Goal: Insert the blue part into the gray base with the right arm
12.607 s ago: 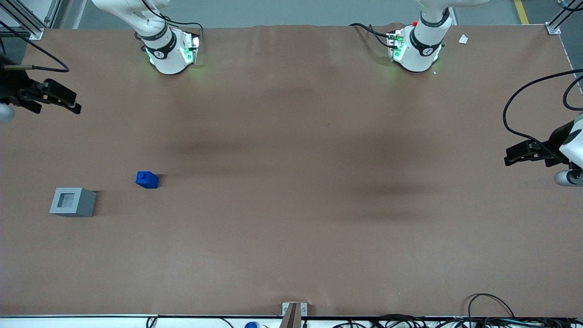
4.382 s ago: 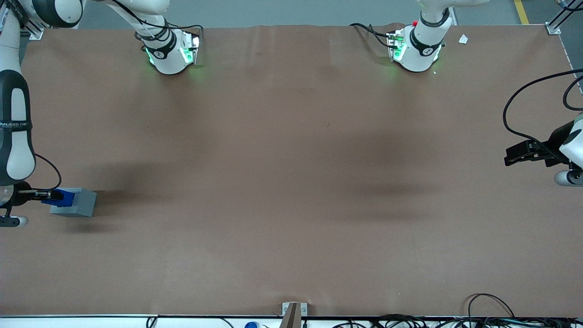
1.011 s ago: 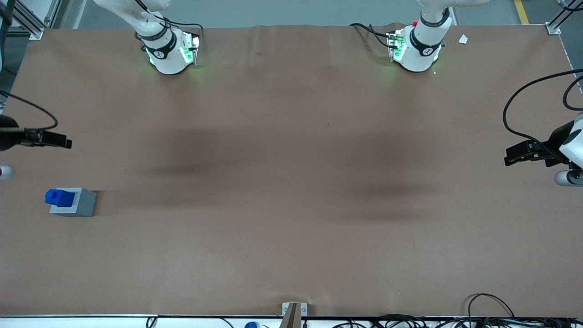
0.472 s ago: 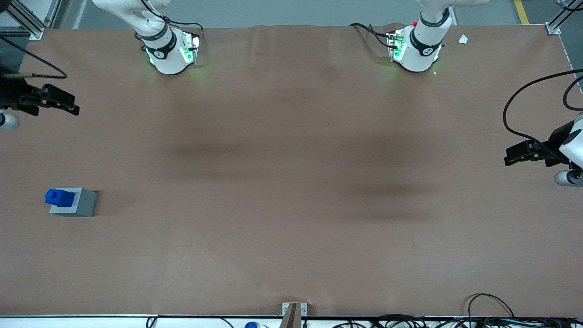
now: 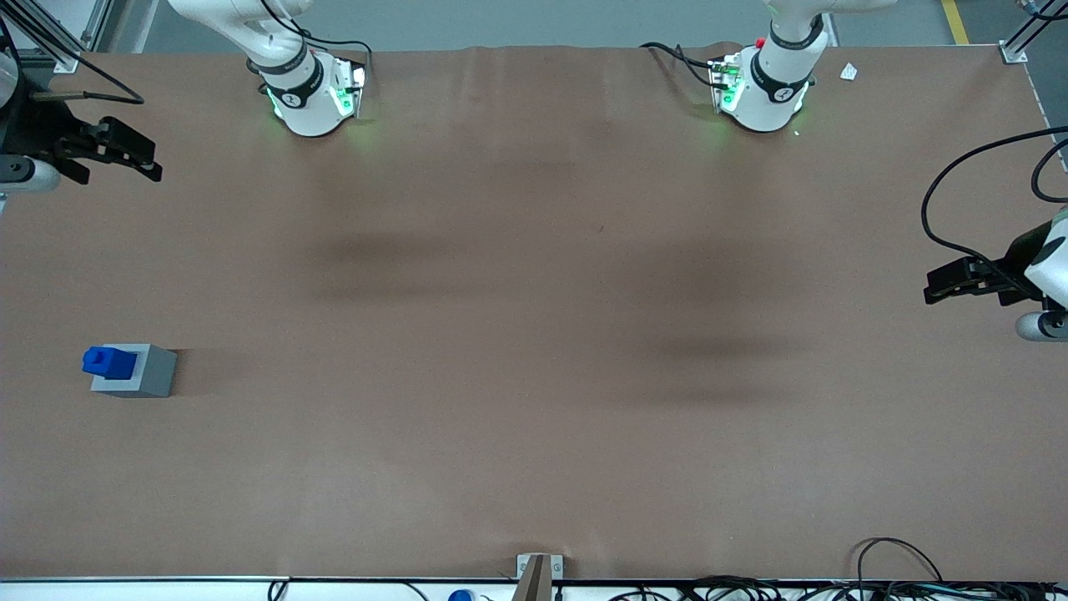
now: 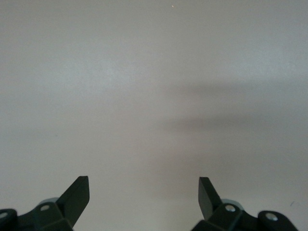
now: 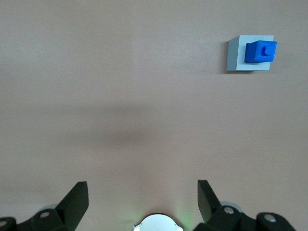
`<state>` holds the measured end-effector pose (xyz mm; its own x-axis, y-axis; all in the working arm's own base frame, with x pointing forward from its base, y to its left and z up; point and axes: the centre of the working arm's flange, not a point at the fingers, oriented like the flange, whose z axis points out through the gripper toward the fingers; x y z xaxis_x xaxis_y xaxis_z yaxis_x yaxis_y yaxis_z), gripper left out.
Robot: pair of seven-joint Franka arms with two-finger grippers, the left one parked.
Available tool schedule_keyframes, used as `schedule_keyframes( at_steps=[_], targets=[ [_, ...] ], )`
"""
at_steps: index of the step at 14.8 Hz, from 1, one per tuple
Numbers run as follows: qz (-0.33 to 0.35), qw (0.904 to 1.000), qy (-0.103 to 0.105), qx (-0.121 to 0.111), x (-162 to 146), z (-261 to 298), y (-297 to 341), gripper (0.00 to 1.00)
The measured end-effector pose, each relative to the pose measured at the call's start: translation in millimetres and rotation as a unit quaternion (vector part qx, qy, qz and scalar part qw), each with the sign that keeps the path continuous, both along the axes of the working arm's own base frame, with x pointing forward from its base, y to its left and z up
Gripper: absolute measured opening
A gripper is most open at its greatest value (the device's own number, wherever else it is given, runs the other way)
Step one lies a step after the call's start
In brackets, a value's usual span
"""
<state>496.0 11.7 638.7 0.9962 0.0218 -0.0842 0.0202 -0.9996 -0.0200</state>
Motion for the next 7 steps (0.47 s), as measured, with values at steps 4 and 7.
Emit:
schedule_keyframes(
  at_steps=[4,7],
  targets=[
    [0.0,0.9998,-0.018,0.001,0.1,13.2,-0.2,1.0],
    [-0.001,0.9992,-0.041,0.001,0.8,33.4,-1.3,1.0]
  ],
)
